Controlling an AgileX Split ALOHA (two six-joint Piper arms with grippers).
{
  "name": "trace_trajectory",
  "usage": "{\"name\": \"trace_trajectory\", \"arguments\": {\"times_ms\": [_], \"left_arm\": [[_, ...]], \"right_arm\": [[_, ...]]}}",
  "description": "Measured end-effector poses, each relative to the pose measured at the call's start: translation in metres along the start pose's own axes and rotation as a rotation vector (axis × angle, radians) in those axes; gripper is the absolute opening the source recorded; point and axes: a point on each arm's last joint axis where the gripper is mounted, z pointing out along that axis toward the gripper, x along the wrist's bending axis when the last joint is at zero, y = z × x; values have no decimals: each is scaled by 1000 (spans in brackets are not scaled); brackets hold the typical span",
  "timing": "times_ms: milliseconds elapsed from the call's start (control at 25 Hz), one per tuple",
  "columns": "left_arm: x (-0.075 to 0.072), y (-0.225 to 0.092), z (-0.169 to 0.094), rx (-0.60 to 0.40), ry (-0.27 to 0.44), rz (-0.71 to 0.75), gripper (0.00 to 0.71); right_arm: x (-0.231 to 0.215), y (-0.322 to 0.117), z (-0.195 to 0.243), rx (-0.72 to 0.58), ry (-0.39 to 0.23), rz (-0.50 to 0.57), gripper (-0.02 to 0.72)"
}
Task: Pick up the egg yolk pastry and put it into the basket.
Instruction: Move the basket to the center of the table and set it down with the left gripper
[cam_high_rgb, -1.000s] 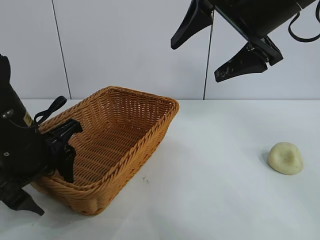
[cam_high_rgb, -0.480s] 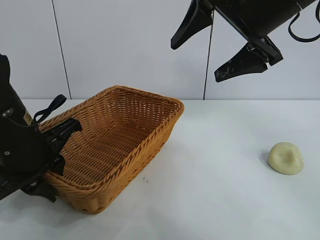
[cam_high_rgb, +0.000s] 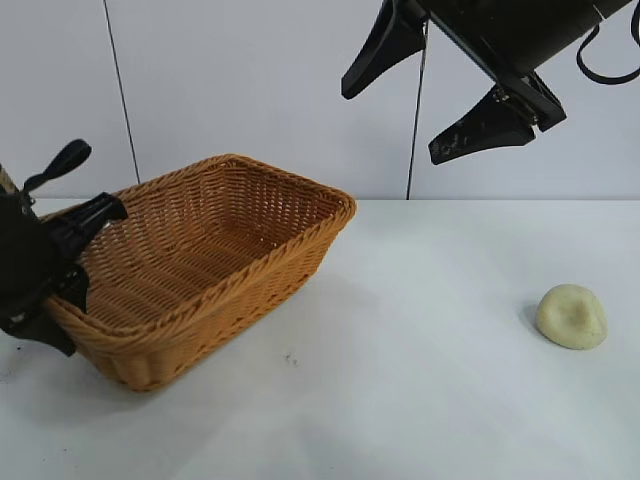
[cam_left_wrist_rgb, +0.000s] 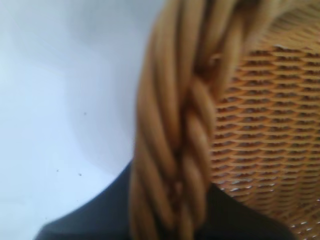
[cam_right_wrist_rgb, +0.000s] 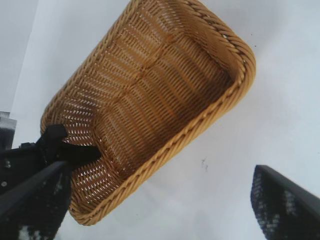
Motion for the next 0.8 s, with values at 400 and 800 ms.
{"name": "trace_trajectory", "arguments": {"times_ms": [400, 800], "left_arm": [[-32, 19, 25, 217, 89, 440, 96], [-49, 19, 37, 314, -10, 535, 96]], "right_arm": [[0, 0, 0, 1, 0, -1, 696], [0, 0, 0, 1, 0, -1, 696]]}}
